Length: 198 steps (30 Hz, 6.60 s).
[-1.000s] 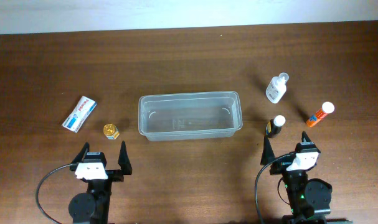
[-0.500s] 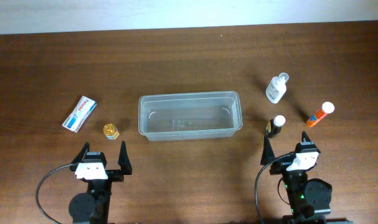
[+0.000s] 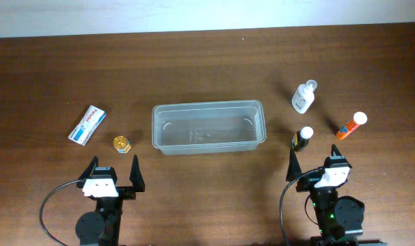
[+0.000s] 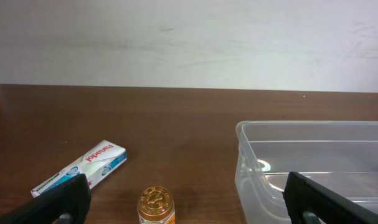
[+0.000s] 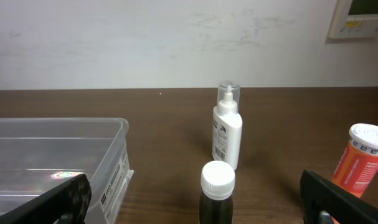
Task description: Pack container
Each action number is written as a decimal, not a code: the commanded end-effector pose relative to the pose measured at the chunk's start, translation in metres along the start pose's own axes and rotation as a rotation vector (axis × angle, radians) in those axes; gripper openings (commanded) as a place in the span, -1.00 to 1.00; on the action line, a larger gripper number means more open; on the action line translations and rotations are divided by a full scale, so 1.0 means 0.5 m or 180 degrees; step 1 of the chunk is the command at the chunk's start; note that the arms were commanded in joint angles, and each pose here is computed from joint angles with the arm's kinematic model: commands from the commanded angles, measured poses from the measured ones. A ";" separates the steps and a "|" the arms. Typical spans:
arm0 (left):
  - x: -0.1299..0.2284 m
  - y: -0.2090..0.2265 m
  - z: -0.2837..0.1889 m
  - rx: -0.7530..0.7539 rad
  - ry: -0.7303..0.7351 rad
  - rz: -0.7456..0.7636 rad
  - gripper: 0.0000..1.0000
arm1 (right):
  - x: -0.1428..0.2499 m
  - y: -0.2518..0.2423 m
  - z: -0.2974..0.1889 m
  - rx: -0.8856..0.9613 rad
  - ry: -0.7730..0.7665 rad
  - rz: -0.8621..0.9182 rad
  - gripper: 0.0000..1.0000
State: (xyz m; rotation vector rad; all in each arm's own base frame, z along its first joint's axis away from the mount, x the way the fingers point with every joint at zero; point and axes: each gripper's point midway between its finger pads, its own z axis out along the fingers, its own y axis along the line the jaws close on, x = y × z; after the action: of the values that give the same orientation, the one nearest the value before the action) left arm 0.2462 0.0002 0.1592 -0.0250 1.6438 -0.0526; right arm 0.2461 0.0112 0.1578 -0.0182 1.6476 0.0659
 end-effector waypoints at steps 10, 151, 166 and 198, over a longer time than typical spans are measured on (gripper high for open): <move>0.004 0.006 0.000 -0.0047 0.0010 0.0058 0.99 | 0.003 0.004 0.000 -0.0043 -0.0003 0.0027 0.97; 0.004 0.006 0.000 -0.0047 0.0010 0.0058 0.99 | -0.137 -0.086 0.395 0.0108 0.3513 0.0413 0.97; 0.004 0.006 0.000 -0.0047 0.0010 0.0058 0.99 | 0.039 -0.092 0.433 -0.0128 0.4129 0.0252 0.97; 0.004 0.006 0.000 -0.0047 0.0010 0.0058 0.99 | 0.151 -0.117 0.436 -0.0080 0.4508 0.0035 0.46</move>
State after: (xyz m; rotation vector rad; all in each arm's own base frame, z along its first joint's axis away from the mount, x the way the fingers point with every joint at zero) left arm 0.2462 0.0007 0.1592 -0.0273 1.6437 -0.0501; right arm 0.4599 -0.0334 0.0689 -0.0787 3.0540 0.1101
